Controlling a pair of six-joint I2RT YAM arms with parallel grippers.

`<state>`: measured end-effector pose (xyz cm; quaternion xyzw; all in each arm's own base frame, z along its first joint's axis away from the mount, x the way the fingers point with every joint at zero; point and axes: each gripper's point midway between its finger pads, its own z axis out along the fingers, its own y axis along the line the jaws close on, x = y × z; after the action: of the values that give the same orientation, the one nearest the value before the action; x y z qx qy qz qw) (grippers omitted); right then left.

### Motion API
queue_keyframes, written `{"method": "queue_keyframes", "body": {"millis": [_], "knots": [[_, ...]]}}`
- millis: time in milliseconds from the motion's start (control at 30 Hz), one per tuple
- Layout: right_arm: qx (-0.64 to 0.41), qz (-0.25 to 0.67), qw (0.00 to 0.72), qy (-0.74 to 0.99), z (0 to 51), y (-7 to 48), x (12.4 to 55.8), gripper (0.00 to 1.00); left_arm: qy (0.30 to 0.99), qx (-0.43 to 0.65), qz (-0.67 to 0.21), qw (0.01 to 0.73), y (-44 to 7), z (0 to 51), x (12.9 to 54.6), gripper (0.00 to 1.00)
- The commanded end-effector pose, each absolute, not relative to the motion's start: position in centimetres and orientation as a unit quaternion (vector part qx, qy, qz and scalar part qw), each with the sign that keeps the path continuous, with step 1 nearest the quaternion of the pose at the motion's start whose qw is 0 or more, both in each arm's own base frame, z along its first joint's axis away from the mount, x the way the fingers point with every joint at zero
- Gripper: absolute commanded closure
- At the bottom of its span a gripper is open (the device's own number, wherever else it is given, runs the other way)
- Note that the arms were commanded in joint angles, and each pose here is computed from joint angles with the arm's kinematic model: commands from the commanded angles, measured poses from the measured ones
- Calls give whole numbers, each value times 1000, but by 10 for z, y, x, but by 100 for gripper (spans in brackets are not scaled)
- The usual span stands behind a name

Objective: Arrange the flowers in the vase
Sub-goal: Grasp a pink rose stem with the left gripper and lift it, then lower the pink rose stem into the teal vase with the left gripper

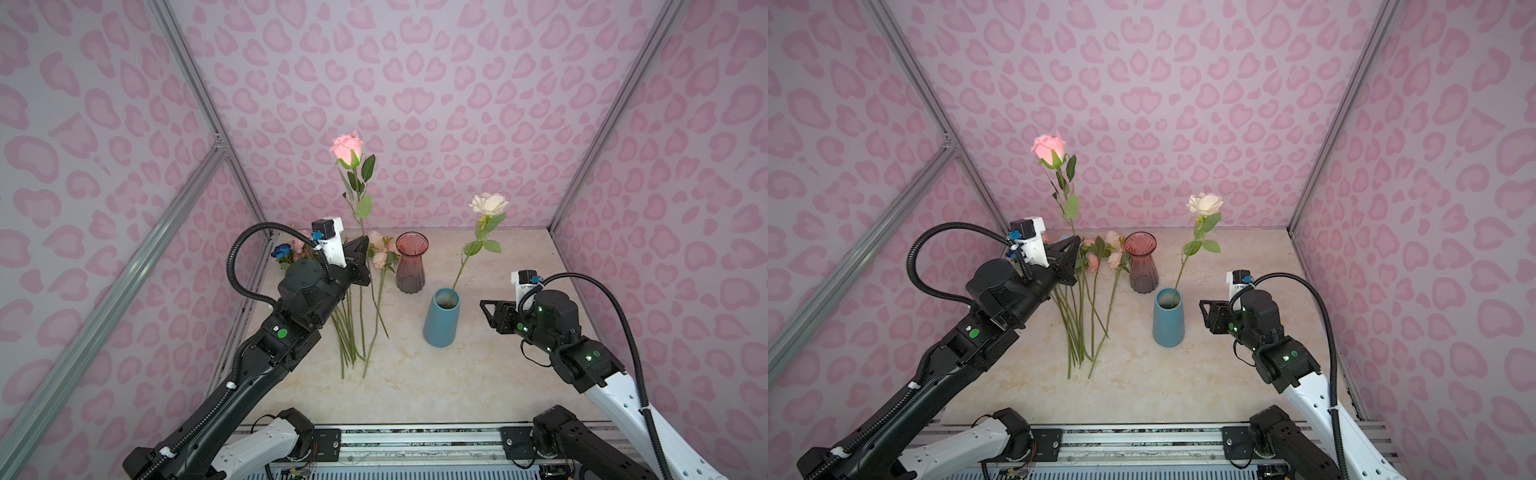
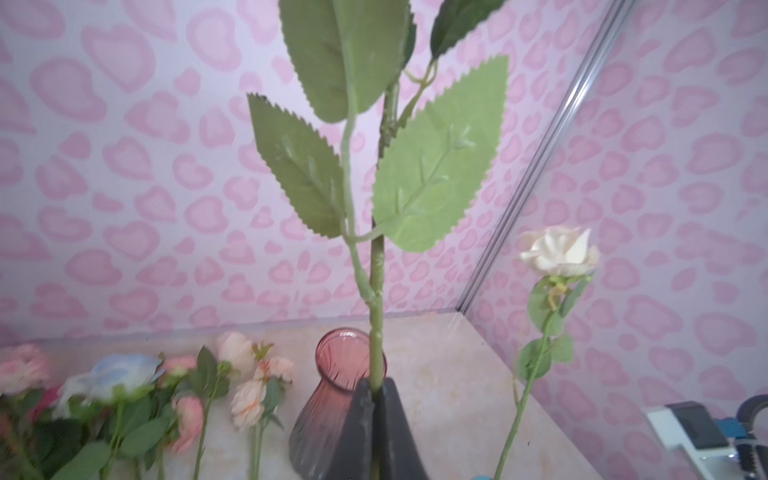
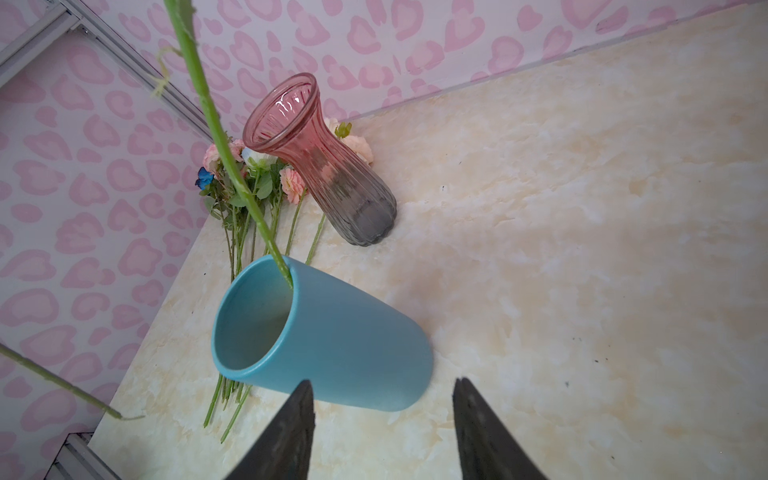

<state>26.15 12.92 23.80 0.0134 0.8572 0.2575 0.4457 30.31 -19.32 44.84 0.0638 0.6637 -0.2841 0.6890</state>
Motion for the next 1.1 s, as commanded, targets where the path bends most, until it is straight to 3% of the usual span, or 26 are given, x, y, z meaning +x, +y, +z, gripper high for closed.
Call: {"method": "queue_keyframes", "body": {"millis": [0,367,767,1067], "knots": [[23,277,462,842,248,131,263,43,570,108,-324,747,-215,510,289,97],[33,285,474,832,258,129,262,41,527,148,-363,754,-306,539,306,97],[30,275,472,837,250,123,257,41,597,154,-369,695,-354,450,327,97],[35,285,461,839,241,126,256,41,665,156,-368,631,-377,367,324,88]]}}
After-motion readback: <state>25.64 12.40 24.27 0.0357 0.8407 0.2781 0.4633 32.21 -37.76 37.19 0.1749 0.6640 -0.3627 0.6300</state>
